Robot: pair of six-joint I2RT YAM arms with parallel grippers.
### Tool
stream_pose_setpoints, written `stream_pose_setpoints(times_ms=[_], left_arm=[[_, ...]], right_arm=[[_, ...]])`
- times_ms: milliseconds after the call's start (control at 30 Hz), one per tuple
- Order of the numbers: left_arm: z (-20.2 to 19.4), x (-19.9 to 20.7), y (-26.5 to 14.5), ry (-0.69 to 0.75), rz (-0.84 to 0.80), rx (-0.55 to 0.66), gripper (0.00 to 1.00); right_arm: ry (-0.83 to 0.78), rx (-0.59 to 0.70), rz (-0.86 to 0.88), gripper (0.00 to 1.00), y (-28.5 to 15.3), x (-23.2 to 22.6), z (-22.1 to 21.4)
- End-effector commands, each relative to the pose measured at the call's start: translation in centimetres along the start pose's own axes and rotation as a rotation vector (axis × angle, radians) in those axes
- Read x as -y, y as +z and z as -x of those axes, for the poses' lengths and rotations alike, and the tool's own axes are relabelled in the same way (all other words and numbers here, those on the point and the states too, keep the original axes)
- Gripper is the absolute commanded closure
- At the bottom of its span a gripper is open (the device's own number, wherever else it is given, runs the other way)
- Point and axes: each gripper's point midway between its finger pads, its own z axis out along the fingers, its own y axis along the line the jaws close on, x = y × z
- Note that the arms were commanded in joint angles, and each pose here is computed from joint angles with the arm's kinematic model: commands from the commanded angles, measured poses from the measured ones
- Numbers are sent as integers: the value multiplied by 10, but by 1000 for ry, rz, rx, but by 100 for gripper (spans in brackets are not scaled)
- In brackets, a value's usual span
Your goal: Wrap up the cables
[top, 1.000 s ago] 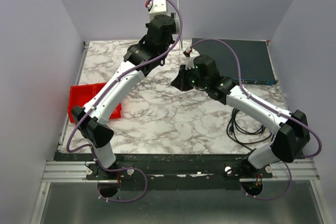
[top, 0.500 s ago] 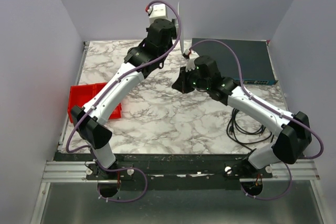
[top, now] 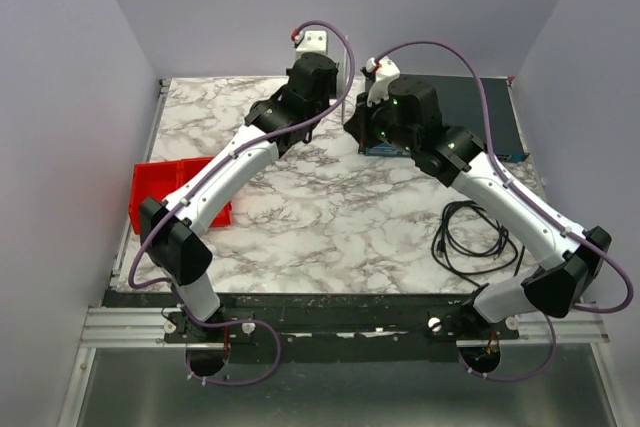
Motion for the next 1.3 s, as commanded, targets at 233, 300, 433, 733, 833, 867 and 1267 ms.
stream_pose_setpoints(times_ms=[233,300,433,733,833,867,1267], left_arm=[[21,20,-31,79,-144,56,100],[18,24,-33,109,-171,50,100],[12,28,-38,182,-220,47,100],[-14,39,-55,379,-424,20,100],[-26,37,-59,394,-478,8,100],[-29,37,-61,390,-509,7,100],[-94,56,-83,230,-924,-212,100]], right_arm=[[-147,65,-205,99,-10,35,47],[-162,72,-235,99,-10,41,52],[-199,77,-301,99,-13,56,59],[-203,61,-355,99,-14,76,49],[-199,53,-354,99,-15,79,42],[-199,49,-355,99,-16,80,40],[-143,-86,-312,99,-10,86,-28]])
